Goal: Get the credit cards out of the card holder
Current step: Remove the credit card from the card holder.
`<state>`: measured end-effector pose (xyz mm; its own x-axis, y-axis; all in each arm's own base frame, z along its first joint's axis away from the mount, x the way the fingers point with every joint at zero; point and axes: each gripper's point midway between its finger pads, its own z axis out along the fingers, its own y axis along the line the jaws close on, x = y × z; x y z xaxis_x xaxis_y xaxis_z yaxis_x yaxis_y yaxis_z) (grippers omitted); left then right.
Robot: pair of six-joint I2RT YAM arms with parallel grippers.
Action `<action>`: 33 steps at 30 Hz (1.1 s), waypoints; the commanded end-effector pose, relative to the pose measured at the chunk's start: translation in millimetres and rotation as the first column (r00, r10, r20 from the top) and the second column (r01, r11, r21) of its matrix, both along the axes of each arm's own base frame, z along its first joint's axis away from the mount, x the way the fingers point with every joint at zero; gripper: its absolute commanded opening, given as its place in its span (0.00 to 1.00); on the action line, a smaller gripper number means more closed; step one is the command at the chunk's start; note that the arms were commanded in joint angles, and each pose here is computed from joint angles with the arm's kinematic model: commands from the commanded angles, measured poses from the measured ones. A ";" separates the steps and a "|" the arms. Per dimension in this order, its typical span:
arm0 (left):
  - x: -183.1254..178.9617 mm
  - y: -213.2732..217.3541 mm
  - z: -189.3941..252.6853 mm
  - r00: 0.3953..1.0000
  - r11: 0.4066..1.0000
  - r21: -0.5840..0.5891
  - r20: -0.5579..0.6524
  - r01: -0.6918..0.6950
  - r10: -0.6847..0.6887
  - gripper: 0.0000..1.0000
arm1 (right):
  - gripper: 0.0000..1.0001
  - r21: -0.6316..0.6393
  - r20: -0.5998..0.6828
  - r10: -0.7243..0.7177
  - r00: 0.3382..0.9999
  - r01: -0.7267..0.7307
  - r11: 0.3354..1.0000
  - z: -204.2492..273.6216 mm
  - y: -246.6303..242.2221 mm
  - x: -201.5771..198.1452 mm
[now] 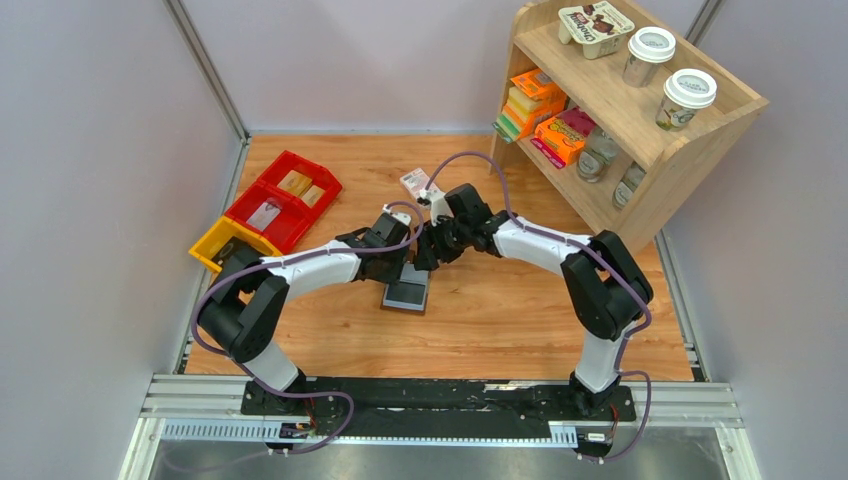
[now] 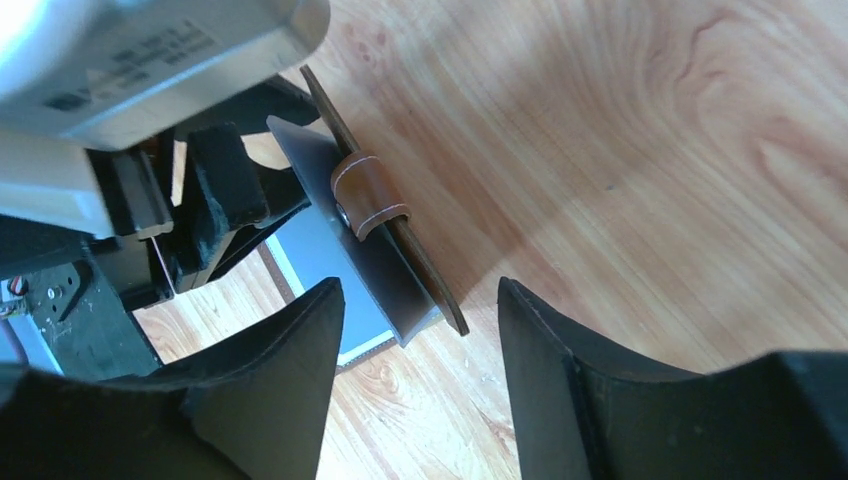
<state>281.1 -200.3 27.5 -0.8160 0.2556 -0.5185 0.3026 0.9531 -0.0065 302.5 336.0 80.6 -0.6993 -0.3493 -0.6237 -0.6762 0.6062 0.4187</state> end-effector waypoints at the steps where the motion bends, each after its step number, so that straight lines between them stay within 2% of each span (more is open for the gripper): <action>1: 14.0 -11.9 13.8 0.998 0.999 -0.039 0.050 0.027 -0.025 0.47 | 0.58 0.046 0.022 0.098 0.995 -0.099 0.994 -2.0 11.3 -5.0; 3: 16.6 -15.2 14.2 0.998 0.998 -0.045 0.048 0.034 -0.032 0.47 | 0.51 0.042 0.014 0.097 0.995 -0.097 0.994 -5.6 10.0 -6.7; 7: 24.5 -20.8 14.7 0.998 0.998 -0.044 0.051 0.048 -0.046 0.47 | 0.18 0.037 -0.014 0.025 1.000 -0.024 0.999 -10.0 0.0 -7.9; 9: 30.2 -20.5 18.2 0.997 0.999 -0.031 0.063 0.044 -0.042 0.47 | 0.03 0.036 -0.041 -0.059 0.997 0.061 0.998 -9.8 -8.2 -6.0; 10: 34.7 -22.3 23.7 0.996 0.999 -0.033 0.078 0.040 -0.038 0.47 | 0.00 0.030 -0.065 -0.099 0.993 0.101 0.994 -13.1 -12.7 -8.4; 14: 43.6 -24.6 50.2 0.990 0.998 -0.058 0.141 0.024 -0.016 0.52 | 0.00 0.016 -0.154 -0.313 0.937 0.319 0.947 -23.1 -33.0 -20.0; 16: 43.4 -23.4 62.7 0.987 0.997 -0.077 0.159 0.009 0.003 0.56 | 0.00 -0.011 -0.204 -0.461 0.864 0.469 0.883 -29.5 -47.3 -25.0; 19: 36.5 -25.4 73.0 0.987 0.991 -0.135 0.155 -0.012 0.033 0.56 | 0.00 -0.066 -0.188 -0.566 0.803 0.565 0.823 -37.2 -62.3 -36.5; 25: 8.5 -44.2 67.5 0.996 0.945 -0.321 0.042 -0.057 0.074 0.55 | 0.00 -0.133 -0.150 -0.699 0.699 0.686 0.715 -45.7 -77.4 -43.4; 28: -4.2 -55.1 60.6 0.996 0.911 -0.403 -0.029 -0.088 0.084 0.54 | 0.00 -0.130 -0.120 -0.720 0.683 0.708 0.694 -41.8 -74.4 -45.1; 33: -19.3 -54.8 41.0 0.991 0.905 -0.409 -0.105 -0.118 0.082 0.49 | 0.00 -0.094 -0.101 -0.750 0.654 0.744 0.662 -35.8 -69.1 -46.9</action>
<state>267.7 -241.4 67.6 -0.8486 0.0125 -0.5288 0.2189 0.9184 -0.3295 249.3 275.6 38.6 -0.8599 0.2124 -0.4643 -0.0177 0.8964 0.4429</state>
